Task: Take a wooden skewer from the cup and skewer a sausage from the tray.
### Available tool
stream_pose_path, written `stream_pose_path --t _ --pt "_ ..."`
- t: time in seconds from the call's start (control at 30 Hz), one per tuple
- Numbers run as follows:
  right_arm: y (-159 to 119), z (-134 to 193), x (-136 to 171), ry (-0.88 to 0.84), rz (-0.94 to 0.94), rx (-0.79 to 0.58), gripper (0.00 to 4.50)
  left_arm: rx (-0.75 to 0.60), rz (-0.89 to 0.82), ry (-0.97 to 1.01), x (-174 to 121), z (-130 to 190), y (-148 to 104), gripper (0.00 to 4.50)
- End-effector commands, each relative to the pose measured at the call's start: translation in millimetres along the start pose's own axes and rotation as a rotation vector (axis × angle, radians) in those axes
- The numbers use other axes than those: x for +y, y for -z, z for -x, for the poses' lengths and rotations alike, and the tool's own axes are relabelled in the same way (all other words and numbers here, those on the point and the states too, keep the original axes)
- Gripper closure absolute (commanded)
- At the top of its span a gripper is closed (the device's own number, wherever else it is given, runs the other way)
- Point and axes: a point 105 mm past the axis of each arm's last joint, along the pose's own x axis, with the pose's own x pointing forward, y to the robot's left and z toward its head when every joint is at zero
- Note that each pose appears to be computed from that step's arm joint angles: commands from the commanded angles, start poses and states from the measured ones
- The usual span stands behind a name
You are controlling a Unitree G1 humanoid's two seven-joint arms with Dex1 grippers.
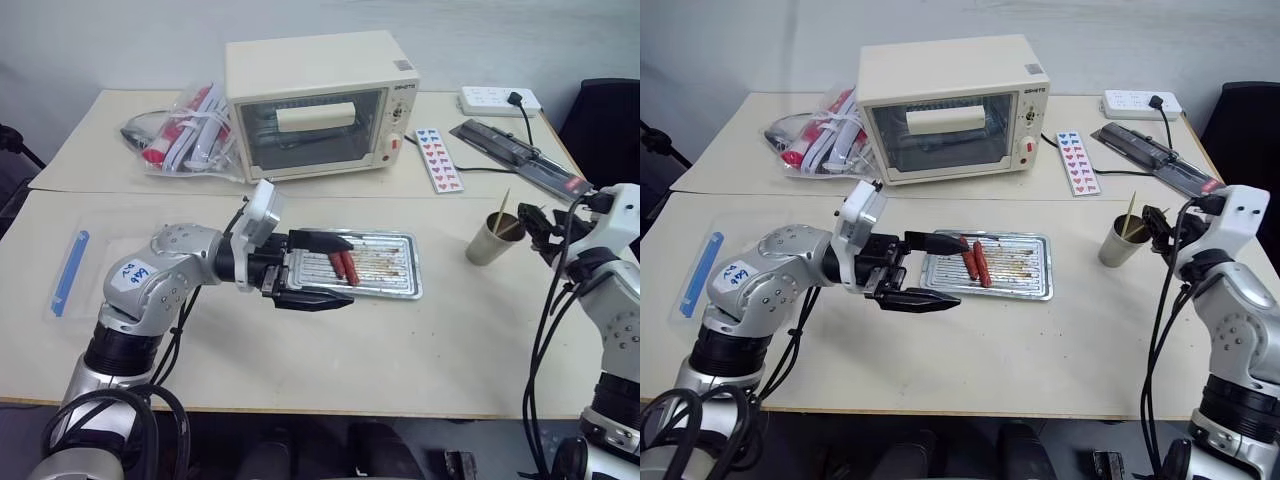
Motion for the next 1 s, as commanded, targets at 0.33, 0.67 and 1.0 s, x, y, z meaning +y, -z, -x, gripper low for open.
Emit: stream_pose_path --t 0.33,0.67,1.0 --pt "-18 -5 9 -0.018 -0.023 -0.096 3.2 -0.008 -0.078 -0.02 6 -3 -9 0.0" --pt "-34 0 12 -0.013 0.041 -0.134 4.45 0.0 -0.1 -0.049 9 -5 -6 0.0" --pt "-111 43 46 -0.125 -0.035 -0.213 4.45 -0.013 -0.147 -0.236 20 15 6 0.0"
